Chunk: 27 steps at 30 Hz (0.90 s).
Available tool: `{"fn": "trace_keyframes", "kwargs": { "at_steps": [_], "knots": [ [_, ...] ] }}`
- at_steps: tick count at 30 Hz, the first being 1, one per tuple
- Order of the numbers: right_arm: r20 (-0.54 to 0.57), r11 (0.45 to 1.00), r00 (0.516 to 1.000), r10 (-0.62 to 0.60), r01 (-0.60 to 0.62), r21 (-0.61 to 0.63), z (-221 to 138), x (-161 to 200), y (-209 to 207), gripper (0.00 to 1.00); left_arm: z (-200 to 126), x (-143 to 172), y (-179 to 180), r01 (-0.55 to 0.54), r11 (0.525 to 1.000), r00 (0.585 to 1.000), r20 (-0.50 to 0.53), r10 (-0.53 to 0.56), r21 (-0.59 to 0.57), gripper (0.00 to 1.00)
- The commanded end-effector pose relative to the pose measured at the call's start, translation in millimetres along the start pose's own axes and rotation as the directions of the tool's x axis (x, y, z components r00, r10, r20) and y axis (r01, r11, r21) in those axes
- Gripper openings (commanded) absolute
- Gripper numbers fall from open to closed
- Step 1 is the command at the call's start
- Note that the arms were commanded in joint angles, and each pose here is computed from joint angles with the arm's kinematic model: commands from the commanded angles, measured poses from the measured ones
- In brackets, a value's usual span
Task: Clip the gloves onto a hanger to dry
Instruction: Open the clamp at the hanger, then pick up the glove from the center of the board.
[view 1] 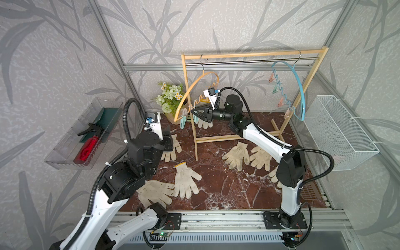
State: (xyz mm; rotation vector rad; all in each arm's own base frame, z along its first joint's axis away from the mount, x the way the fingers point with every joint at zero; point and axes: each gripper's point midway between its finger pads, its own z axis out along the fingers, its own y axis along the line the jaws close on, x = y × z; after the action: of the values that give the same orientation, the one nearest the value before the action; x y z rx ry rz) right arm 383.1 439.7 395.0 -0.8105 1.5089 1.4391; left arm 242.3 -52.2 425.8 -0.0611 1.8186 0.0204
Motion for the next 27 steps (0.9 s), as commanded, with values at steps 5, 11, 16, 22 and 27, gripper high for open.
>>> {"fn": "trace_keyframes", "kwargs": {
  "at_steps": [5,11,16,22,27],
  "knots": [
    [0.024,0.999,0.999,-0.037,0.037,-0.004,-6,-12,13,0.25,9,76,45,0.079,0.965,0.982,-0.147,-0.119,-0.25,0.44],
    [0.028,0.999,0.999,-0.044,0.044,0.0,-7,-14,15,0.25,33,140,54,0.092,0.946,0.941,-0.282,-0.184,-0.312,0.41],
    [0.026,0.999,0.999,-0.047,0.047,0.004,-8,-14,15,0.26,59,203,42,0.177,0.941,0.844,-0.447,-0.296,-0.29,0.41],
    [0.026,0.998,0.998,-0.056,0.055,0.015,-10,-15,15,0.27,73,279,7,0.294,0.916,0.669,-0.626,-0.4,-0.271,0.38],
    [0.026,0.998,0.998,-0.054,0.054,0.015,-10,-14,13,0.27,86,329,-13,0.335,0.896,0.553,-0.708,-0.438,-0.292,0.34]
  ]
}}
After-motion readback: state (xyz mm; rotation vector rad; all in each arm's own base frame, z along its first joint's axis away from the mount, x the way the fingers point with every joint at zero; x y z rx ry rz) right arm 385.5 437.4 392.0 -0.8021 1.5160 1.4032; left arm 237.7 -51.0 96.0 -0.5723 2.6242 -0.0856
